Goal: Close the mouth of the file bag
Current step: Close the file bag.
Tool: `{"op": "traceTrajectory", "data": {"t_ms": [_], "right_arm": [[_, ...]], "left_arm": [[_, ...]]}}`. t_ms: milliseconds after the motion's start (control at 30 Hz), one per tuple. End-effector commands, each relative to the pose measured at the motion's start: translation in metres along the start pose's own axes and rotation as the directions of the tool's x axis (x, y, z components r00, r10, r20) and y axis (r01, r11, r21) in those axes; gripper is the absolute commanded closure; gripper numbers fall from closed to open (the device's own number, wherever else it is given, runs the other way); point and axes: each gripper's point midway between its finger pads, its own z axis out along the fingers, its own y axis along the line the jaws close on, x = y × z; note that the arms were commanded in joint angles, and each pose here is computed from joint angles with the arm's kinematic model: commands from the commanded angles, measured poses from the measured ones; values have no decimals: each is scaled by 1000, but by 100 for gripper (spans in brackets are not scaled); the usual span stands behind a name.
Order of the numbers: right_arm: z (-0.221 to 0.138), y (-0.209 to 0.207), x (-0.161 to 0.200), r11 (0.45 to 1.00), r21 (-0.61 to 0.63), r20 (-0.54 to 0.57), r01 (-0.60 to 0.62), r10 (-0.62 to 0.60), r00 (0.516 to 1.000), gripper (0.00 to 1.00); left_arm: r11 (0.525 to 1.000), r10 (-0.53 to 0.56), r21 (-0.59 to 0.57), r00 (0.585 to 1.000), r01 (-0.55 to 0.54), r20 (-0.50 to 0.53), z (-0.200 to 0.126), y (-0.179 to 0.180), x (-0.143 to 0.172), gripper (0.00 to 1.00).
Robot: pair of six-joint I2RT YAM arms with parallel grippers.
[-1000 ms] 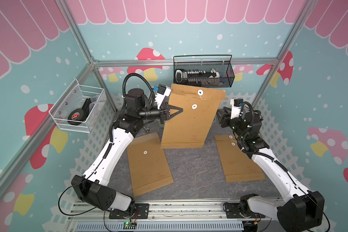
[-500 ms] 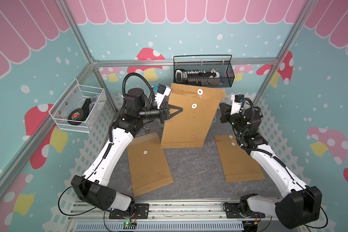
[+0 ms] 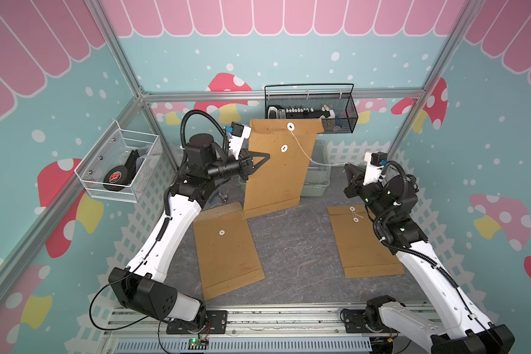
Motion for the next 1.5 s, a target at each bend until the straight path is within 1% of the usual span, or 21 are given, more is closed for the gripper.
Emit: {"op": "traceTrajectory", "data": {"t_ms": [0, 133, 267, 367, 467, 633, 833, 1133, 1467], "right_arm": [[-5, 3, 21, 1000, -11, -68, 9, -10, 998, 100], [-7, 17, 23, 998, -62, -81, -4, -1, 997, 100], [-3, 51, 34, 991, -131, -107, 24, -38, 993, 100], [-1, 74, 43, 983, -183, -116, 12, -34, 993, 100], [0, 96, 59, 973, -232, -138, 9, -42, 990, 100], [4, 142, 86, 944, -327, -182, 47, -111, 977, 100], [9, 193, 109, 896, -434, -215, 97, -208, 954, 100], [14, 225, 129, 860, -496, -236, 118, -264, 935, 100], [12, 255, 149, 811, -570, -260, 130, -328, 908, 100]], "left_arm": [[999, 13, -42, 1000, -12, 25, 0, 9, -5, 100], [999, -17, -46, 999, 19, 47, 2, 12, -8, 100], [999, -30, -38, 998, 32, 50, 9, 11, -5, 100], [997, -57, -50, 997, 60, 56, 12, 17, -1, 100], [993, -89, -70, 993, 94, 71, 15, 25, 3, 100], [990, -131, -51, 990, 134, 52, 25, 29, 14, 100], [990, -138, -3, 990, 138, 9, 36, 20, 23, 100], [987, -143, 71, 989, 146, -43, 44, 4, 32, 100], [983, -135, 113, 988, 143, -80, 49, -5, 38, 100]]}}
